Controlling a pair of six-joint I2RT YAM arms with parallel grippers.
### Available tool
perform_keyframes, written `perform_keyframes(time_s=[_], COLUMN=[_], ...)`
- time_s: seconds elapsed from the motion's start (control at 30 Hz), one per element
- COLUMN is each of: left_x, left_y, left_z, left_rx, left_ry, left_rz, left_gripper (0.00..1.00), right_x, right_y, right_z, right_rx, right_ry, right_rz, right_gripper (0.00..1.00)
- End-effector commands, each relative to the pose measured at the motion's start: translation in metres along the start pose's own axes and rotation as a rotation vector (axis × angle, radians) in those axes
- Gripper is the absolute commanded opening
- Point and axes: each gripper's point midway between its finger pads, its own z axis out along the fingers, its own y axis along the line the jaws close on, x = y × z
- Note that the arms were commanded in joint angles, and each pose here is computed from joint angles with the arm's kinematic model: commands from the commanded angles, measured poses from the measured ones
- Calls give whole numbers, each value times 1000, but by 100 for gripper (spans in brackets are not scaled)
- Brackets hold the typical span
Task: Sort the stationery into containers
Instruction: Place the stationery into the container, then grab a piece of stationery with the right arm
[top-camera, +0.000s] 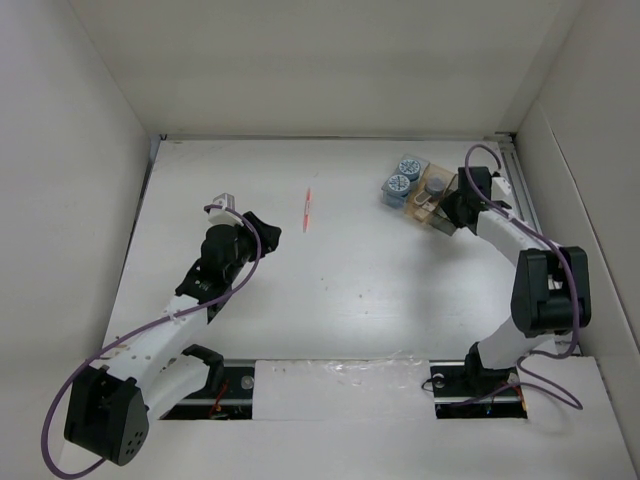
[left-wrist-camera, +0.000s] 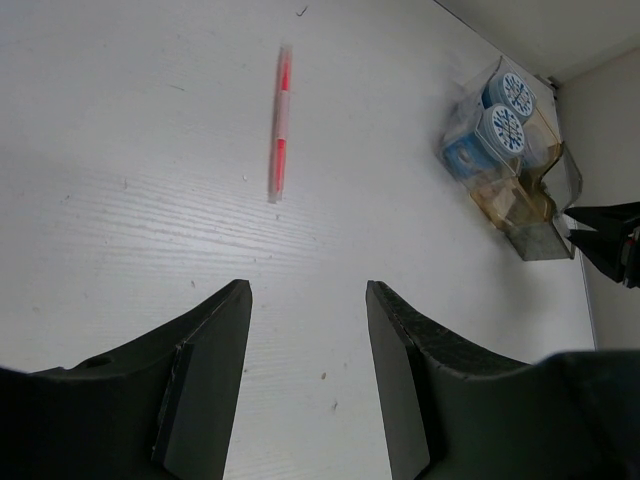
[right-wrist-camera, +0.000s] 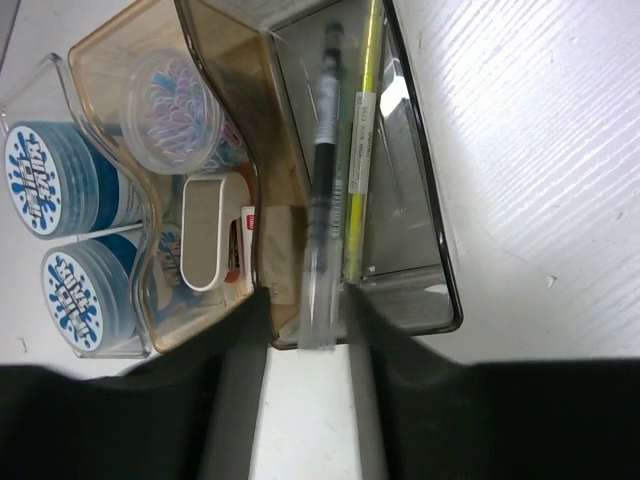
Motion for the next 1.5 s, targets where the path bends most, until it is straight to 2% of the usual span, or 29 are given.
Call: perform_keyframes(time_s=[0.0, 0.07, 0.17, 0.23, 0.3, 0.33, 0.4, 0.5, 0.57, 0.63, 0.67, 0.7, 0.73, 0.77, 0.8, 0.87, 0.97, 1.1, 1.23, 1.27, 1.33, 1.37, 1.47], left_x=[-10, -10, -10, -10, -10, -10, -10, -17, -19, -21, -26, -24, -27, -27, -26, -26, -23, -24, -26, -26, -26, -26, -26], left_y=[-11, -11, -11, -11, -11, -11, -11, -12, -11, -12, -13, -12, -12, -12, -11, -11, -10, -13, -14, -14, -14, -14, -14], left_z=[0, 0, 0, 0, 0, 0, 0, -3, -5, -9, -11, -11, -13, -13, -14, -14, -14, -16, -18, -18, -18, -18, -18], left_rx=[38, 38, 38, 38, 38, 38, 38, 36, 27, 37, 39, 33, 32, 32, 32, 32, 33, 46, 52, 52, 52, 52, 52], left_ry=[-29, -29, -29, -29, -29, -29, -29, -57, -67, -79, -97, -90, -105, -105, -105, -105, -92, -93, -100, -100, -100, -100, -100], left_rz=[-7, -7, -7, -7, -7, -7, -7, -9, -9, -10, -12, -11, -13, -13, -13, -13, -12, -12, -13, -13, -13, -13, -13], left_gripper=[46, 46, 46, 46, 46, 46, 46, 46, 46, 46, 46, 46, 46, 46, 46, 46, 46, 46, 46, 46, 46, 46, 46], right_x=[-26, -32, -35, -37, -21, -13, 12, 76, 115, 151, 178, 194, 205, 234, 244, 259, 282, 297, 306, 306, 310, 310, 315], right_y=[16, 21, 21, 38, 66, 76, 115, 155, 179, 209, 206, 210, 236, 224, 226, 241, 235, 229, 217, 217, 211, 209, 200], right_z=[-13, -21, -30, -48, -67, -74, -100, -112, -102, -114, -92, -89, -104, -85, -81, -85, -63, -44, -29, -29, -25, -25, -25], right_rx=[-55, -76, -87, -148, -236, -263, -376, -462, -470, -501, -445, -435, -480, -421, -408, -417, -365, -312, -274, -274, -258, -249, -235], right_ry=[-89, -105, -112, -130, -107, -98, -62, 46, 99, 139, 149, 161, 158, 199, 194, 186, 203, 216, 218, 218, 225, 229, 231], right_rz=[47, 55, 59, 36, -5, -34, -93, -207, -275, -345, -399, -426, -445, -502, -530, -562, -614, -647, -669, -669, -680, -674, -680], right_gripper=[45, 52, 53, 43, 33, 16, 3, 0, 0, 4, 13, 18, 23, 27, 34, 38, 47, 48, 37, 27, 19, 9, 3])
